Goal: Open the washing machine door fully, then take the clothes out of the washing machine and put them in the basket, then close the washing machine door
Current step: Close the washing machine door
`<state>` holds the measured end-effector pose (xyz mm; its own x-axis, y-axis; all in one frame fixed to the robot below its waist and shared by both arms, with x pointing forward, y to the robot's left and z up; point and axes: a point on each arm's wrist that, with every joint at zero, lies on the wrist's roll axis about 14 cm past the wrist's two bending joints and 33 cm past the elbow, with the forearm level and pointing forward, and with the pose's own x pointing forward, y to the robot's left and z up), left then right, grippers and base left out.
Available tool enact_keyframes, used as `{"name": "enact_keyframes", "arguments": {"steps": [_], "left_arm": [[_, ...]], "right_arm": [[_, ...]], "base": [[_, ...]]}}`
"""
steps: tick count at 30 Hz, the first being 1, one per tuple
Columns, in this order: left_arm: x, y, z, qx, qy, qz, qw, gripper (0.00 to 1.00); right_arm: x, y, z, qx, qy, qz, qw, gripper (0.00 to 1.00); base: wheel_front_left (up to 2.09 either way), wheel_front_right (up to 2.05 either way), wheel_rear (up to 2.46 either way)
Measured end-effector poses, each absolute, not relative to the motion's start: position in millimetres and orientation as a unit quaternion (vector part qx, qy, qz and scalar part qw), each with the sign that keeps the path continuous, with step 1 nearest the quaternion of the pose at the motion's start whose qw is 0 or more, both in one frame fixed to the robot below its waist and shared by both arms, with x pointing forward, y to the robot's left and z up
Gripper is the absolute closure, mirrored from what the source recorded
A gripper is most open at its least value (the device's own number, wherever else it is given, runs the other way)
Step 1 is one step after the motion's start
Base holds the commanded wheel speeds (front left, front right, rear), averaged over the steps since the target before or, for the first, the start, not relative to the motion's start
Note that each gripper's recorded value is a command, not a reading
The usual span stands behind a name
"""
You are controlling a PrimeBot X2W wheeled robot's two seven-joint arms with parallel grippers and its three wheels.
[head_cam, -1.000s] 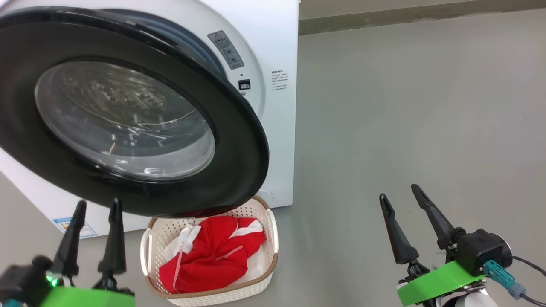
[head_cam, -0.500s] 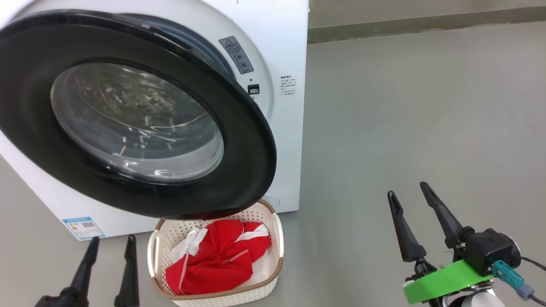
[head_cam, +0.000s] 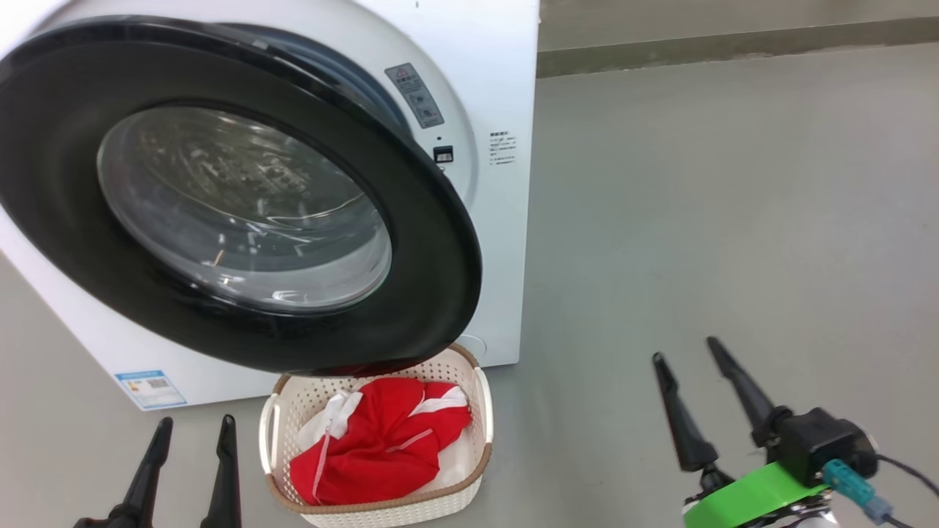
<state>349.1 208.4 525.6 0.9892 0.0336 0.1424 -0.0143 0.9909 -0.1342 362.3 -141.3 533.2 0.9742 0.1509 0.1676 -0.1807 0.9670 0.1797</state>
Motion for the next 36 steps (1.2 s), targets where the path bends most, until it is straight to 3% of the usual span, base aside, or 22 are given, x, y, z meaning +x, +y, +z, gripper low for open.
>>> {"name": "enact_keyframes", "arguments": {"steps": [1,4,26,36], "left_arm": [[349,209,525,-0.064,-0.072,0.013,0.995,0.0],[346,211,525,-0.06,-0.071,0.015,0.996,0.0],[321,242,518,-0.049,-0.061,0.073,0.994,0.0],[307,269,512,-0.041,-0.049,0.122,0.99,0.0]], "right_arm": [[362,-138,530,0.097,-0.072,0.089,0.989,0.4],[363,-128,524,0.097,-0.06,0.103,0.988,1.0],[431,17,529,0.055,-0.031,0.307,0.95,1.0],[472,46,537,0.05,-0.037,0.333,0.941,1.0]], "base": [[0.0,0.0,0.0],[0.0,0.0,0.0],[0.0,0.0,0.0],[0.0,0.0,0.0]]}}
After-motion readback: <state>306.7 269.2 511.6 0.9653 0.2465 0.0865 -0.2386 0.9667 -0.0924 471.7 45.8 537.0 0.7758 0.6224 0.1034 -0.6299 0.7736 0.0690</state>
